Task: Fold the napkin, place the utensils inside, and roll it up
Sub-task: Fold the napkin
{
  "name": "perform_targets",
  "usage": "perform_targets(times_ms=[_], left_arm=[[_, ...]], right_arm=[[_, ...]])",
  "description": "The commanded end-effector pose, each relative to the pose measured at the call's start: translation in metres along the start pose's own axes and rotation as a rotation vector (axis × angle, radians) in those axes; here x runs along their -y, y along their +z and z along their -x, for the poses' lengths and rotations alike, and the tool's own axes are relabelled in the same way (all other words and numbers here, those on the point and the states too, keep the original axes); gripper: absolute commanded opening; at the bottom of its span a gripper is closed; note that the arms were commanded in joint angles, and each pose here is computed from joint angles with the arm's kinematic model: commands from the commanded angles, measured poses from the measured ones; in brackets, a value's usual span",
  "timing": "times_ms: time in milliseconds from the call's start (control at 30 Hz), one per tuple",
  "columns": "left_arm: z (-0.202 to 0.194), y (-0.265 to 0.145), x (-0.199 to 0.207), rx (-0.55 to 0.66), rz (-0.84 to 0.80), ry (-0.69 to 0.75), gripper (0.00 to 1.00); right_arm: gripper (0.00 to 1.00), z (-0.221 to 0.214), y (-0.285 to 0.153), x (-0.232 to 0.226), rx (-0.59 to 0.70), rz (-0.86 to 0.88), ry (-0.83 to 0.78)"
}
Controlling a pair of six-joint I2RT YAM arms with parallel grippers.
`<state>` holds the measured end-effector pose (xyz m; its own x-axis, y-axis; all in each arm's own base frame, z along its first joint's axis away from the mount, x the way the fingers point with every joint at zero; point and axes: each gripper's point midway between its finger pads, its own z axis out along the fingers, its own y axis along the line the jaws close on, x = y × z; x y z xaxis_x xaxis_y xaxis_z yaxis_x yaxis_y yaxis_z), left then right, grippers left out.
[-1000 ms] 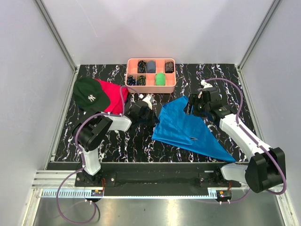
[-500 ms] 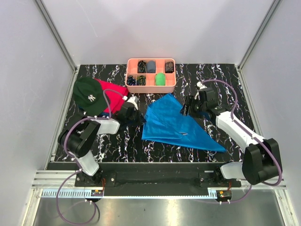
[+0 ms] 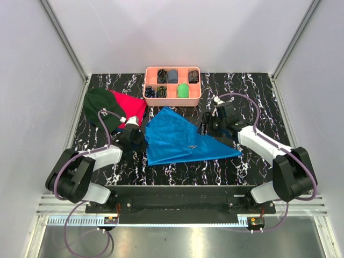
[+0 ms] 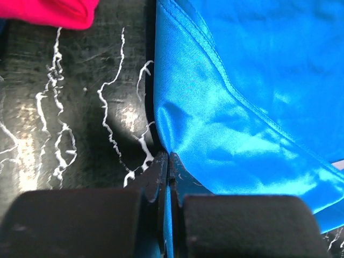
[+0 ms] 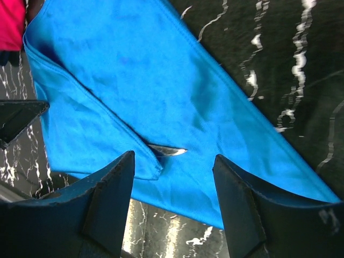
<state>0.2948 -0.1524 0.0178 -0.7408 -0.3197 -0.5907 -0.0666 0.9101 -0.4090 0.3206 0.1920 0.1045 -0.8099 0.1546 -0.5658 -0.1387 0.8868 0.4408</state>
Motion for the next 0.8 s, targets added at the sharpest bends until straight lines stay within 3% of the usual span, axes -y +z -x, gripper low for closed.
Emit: perform_targets(times_ms=[0, 33, 67, 133, 167, 200, 400, 567, 767], left_arm=[[0.007, -0.006, -0.004, 0.026, 0.026, 0.024, 0.12], [0.008, -0.007, 0.001, 0.013, 0.005, 0.024, 0.2], [0.009, -0.008, 0.005, 0.008, -0.006, 0.028, 0.44], [0.016, -0.016, 0.015, 0.004, -0.031, 0.035, 0.7], [0.021, -0.02, 0.018, 0.009, -0.035, 0.04, 0.9], [0.025, -0.025, 0.019, 0.015, -0.028, 0.046, 0.99], [0.078, -0.093, 0.043, 0.126, -0.053, 0.098, 0.99], [0.119, -0.151, 0.081, 0.205, -0.17, 0.188, 0.99], [0.149, -0.164, 0.053, 0.294, 0.014, 0.339, 0.99]], right_arm=[[0.68, 0.002, 0.0, -0.008, 0.043, 0.002, 0.028], [0.69, 0.002, -0.001, -0.001, 0.062, -0.032, 0.043], [0.7, -0.005, -0.002, 0.006, 0.053, -0.057, 0.057], [0.71, -0.008, -0.011, 0.022, 0.076, -0.104, 0.103], [0.72, -0.012, -0.016, 0.03, 0.072, -0.129, 0.122], [0.75, -0.006, -0.025, 0.042, 0.101, -0.155, 0.164], [0.85, -0.026, -0.064, 0.1, 0.125, -0.351, 0.334], [0.79, -0.055, -0.082, 0.136, 0.067, -0.495, 0.457], [0.74, -0.063, -0.089, 0.164, 0.066, -0.527, 0.628]])
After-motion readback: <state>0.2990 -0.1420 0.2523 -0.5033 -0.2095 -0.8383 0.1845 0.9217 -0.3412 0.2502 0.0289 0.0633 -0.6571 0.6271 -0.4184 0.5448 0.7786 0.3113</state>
